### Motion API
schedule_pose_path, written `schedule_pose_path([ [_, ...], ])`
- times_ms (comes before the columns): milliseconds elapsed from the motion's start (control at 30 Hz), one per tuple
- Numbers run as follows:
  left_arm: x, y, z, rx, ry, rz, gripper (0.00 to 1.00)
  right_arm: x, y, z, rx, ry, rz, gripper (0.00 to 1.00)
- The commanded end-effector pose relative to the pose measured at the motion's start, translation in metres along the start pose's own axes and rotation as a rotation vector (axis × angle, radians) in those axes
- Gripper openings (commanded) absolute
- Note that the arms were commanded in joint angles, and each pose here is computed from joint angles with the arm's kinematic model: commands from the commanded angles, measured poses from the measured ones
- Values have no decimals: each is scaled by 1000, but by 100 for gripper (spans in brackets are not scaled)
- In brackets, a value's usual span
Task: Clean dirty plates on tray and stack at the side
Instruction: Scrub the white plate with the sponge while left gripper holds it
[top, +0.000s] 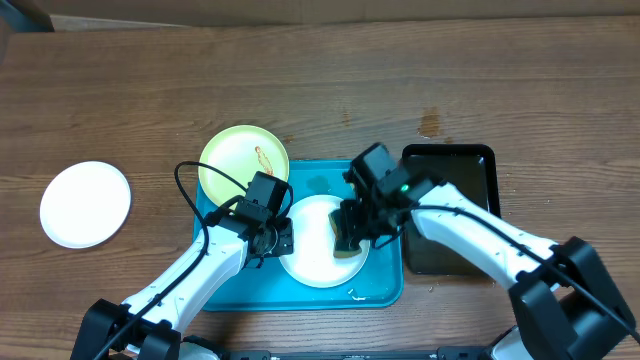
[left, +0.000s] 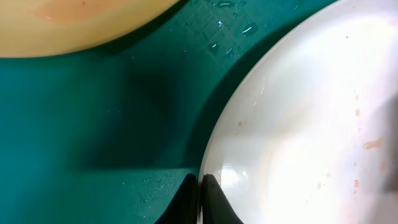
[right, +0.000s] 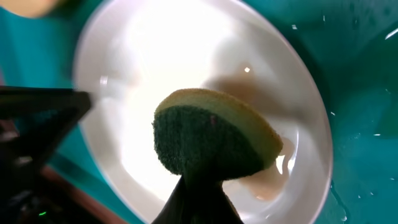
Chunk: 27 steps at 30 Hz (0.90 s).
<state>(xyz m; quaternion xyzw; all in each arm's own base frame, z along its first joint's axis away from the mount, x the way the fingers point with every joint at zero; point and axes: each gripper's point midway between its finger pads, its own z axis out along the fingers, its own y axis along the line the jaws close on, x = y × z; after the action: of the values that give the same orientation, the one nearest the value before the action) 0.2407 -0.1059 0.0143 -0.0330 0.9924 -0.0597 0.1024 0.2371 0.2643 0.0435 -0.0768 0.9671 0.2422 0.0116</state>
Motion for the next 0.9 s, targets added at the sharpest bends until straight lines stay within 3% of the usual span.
schedule_pose_path([
  [0,8,2,4,-10,18,-3,4,4,-15,16,46,-21,41,4],
  [333,8,2,4,-10,18,-3,4,14,-26,39,-12,-67,163,4],
  [600,8,2,4,-10,18,-3,4,13,17,39,-247,-52,86,4],
  [867,8,2,4,-10,18,-2,4,-6,77,2,-570,-98,-84,4],
])
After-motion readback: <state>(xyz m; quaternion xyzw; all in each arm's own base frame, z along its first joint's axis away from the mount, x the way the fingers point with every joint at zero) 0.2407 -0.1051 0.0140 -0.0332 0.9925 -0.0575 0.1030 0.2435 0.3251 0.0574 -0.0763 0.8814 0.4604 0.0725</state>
